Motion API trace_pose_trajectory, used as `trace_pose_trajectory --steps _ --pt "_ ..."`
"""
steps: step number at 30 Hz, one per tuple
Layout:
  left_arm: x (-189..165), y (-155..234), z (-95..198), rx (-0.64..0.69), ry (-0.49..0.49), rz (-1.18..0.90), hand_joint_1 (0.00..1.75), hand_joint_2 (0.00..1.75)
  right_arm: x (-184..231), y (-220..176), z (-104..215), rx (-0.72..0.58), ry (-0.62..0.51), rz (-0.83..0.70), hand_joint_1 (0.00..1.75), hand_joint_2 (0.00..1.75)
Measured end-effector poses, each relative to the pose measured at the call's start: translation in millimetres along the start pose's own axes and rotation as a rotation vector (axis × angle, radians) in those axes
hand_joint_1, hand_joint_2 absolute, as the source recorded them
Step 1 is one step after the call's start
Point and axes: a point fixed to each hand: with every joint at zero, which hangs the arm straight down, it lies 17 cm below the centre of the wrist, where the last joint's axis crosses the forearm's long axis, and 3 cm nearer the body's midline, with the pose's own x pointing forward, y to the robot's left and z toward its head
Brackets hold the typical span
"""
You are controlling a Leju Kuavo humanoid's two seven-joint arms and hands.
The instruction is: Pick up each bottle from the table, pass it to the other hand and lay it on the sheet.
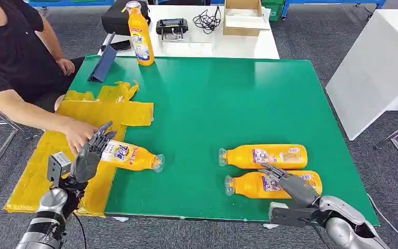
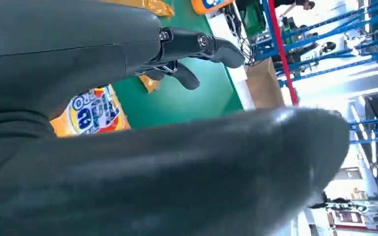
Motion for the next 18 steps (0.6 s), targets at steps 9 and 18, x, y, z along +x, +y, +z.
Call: trace_pose_trajectory --steps 9,18 --pt "3 2 -1 0.013 -0.012 0.014 0.0 0.0 -1 0 5 0.003 0.003 0.02 0.0 1.75" --pt "4 0 3 0.019 -0.015 0.03 0.0 0.0 -8 -1 6 -0.004 0.029 0.069 0.0 1.75"
